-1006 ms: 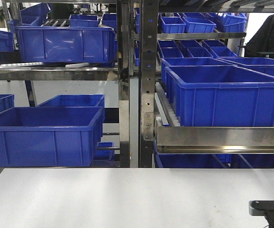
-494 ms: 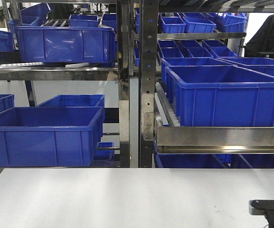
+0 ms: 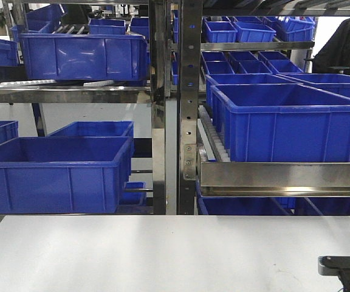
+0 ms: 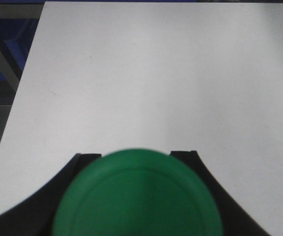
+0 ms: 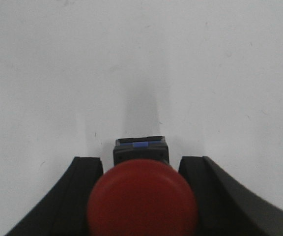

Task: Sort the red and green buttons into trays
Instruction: 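Lift both held buttons up off the table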

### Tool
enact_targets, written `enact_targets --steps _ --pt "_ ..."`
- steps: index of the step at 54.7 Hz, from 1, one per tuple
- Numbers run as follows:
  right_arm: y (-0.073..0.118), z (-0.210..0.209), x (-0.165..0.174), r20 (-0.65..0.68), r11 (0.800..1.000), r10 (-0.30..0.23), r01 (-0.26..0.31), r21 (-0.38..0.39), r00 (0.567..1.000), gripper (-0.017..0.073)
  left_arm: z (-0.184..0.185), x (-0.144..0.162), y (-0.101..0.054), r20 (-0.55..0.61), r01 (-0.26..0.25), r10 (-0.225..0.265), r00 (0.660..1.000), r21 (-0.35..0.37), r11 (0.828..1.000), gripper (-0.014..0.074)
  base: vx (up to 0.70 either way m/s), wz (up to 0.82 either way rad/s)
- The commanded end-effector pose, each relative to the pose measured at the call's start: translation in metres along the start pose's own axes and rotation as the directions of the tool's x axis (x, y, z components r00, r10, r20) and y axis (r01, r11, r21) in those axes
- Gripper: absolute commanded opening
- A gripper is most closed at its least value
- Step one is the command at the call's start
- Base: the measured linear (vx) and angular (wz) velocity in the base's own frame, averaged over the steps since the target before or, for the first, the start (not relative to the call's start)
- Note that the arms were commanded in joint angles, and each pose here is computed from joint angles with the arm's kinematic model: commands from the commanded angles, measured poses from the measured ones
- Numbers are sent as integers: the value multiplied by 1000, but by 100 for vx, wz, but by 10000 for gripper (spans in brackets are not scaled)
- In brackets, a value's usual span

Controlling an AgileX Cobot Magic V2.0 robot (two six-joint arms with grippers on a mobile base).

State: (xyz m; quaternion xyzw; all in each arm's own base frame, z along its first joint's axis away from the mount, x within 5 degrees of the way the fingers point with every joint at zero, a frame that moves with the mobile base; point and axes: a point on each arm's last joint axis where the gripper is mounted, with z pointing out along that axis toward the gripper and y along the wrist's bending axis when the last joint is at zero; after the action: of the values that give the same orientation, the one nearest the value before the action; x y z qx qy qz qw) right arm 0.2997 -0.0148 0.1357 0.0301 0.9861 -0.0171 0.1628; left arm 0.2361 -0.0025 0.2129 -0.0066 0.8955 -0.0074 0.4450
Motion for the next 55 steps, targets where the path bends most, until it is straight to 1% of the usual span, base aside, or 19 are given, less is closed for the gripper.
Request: enact_targets --steps 1,12,17,25,28,32,35,37,39,46,49,52,55 --pt "-2 -17 -16 116 1000 20 -19 -5 993 255 -7 -16 -1 112 7 -6 994 -2 1000 -6 0 0" --pt "-2 -34 -19 169 1000 21 -20 -7 985 60 -7 -17 -1 116 7 -6 993 -2 1000 -6 0 0" --pt "-3 -48 -22 218 1000 15 -14 -7 976 -15 -7 -17 -1 116 7 -6 993 -2 1000 -6 0 0" --pt "1 -82 -26 343 1000 5 0 -17 939 -15 -12 -22 -1 133 7 -8 991 1 1000 -6 0 0" --pt "7 -94 -26 385 999 -17 26 -20 923 -13 -17 -30 -1 157 7 -8 988 3 1000 -6 0 0" --pt "17 -113 -26 450 997 -57 76 -25 891 -11 -26 -44 -2 203 7 -8 979 8 1000 -6 0 0" --pt "28 -126 -25 500 992 -94 125 -28 861 -10 -35 -57 -2 242 4 -6 970 11 1000 -6 0 0" --pt "35 -135 -24 538 988 -105 149 -38 836 -10 -42 -67 -3 265 2 -5 964 14 1000 -6 0 0" --pt "42 -145 -24 578 985 -105 165 -53 809 -9 -50 -76 -3 286 -4 -1 958 17 1000 -6 0 0" --pt "57 -181 -24 677 977 -59 182 -112 734 -9 -76 -103 -5 361 -9 0 933 25 1000 -6 0 0" --pt "59 -199 -25 708 974 -42 187 -129 705 -9 -87 -112 -5 395 -12 0 919 29 1000 -6 0 0" --pt "60 -216 -25 734 972 -38 195 -130 678 -9 -100 -118 -6 425 -14 -1 905 31 999 -6 0 0" --pt "58 -230 -24 751 972 -30 193 -132 660 -9 -110 -120 -6 448 -15 -2 894 34 999 -6 0 0"
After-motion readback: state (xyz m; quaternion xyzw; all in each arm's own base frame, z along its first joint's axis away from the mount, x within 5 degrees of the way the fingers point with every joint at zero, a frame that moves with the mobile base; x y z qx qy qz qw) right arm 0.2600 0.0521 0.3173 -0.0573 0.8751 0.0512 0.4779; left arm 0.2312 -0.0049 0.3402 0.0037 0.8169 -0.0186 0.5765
